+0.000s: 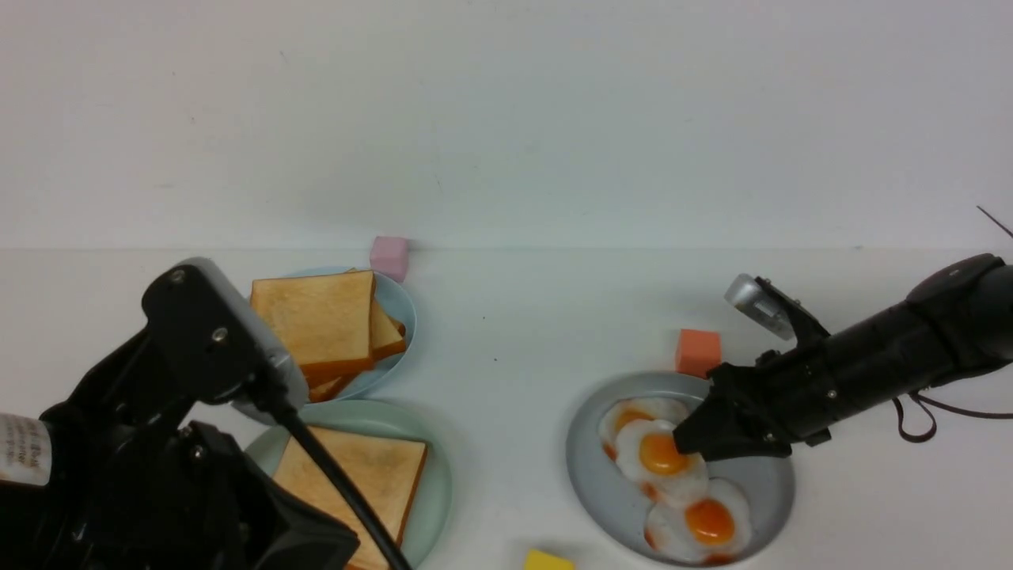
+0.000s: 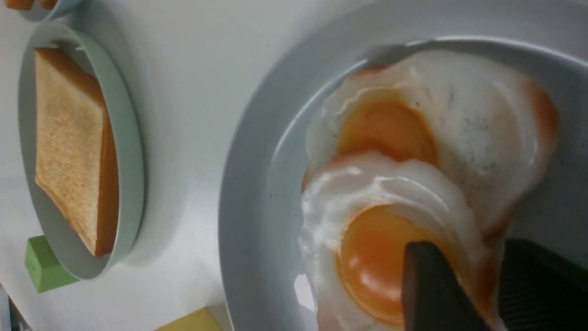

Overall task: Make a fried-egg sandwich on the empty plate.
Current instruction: Use the right arm to grab a fried egg, then use the right arm to place the fried egg on the slice of bread in the middle

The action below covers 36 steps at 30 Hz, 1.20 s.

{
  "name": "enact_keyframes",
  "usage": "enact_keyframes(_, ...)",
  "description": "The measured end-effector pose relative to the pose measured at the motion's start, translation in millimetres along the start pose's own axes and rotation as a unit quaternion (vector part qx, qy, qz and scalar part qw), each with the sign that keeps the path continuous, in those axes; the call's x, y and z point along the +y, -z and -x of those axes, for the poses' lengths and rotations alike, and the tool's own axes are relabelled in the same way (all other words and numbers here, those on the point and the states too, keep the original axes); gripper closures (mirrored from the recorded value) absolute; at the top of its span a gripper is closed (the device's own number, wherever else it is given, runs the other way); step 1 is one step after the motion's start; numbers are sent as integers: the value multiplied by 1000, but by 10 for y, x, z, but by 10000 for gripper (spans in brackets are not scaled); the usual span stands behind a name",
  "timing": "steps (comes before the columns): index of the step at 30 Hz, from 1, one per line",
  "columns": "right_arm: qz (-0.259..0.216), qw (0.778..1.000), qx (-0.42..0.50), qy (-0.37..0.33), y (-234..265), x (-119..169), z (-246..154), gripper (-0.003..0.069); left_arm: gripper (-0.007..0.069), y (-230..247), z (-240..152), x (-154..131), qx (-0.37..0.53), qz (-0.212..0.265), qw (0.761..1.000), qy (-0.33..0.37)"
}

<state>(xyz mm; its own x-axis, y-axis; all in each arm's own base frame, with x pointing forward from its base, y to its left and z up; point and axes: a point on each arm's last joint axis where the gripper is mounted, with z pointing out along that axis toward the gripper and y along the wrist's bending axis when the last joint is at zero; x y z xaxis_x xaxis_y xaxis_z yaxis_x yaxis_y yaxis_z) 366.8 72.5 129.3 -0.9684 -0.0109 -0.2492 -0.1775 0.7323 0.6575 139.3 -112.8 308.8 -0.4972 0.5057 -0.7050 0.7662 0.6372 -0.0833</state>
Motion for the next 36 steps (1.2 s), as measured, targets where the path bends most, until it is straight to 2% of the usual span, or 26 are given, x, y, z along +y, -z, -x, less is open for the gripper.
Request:
enact_keyframes(7,7,1000,6,10,12,24,2,587,638,0,-3,6,2,3,1000,1)
enact_keyframes(11,7,999,-1,35,121,125,52,589,638,1,-17,40,9,22,1000,1)
enact_keyframes(17,7,994,-32,107,452,761,286,589,638,45,-62,134,27,81,996,17)
enact_keyframes(19,15,990,-28,140,431,1138,337,589,638,133,-89,153,24,109,994,20)
enact_keyframes(24,47,976,-7,213,59,1911,307,589,638,406,-176,139,4,159,987,22)
enact_keyframes(25,55,973,-2,224,-49,2042,294,589,638,448,-194,130,1,163,986,23)
enact_keyframes(26,55,973,-4,224,-56,2043,307,589,638,458,-198,127,0,164,986,25)
enact_keyframes(28,75,966,18,247,-396,2328,250,589,638,573,-259,87,-6,169,985,31)
enact_keyframes(32,87,960,45,263,-904,2478,207,589,638,646,-333,52,5,168,985,43)
enact_keyframes(36,81,962,60,253,-1319,2373,211,589,638,679,-379,34,17,167,985,48)
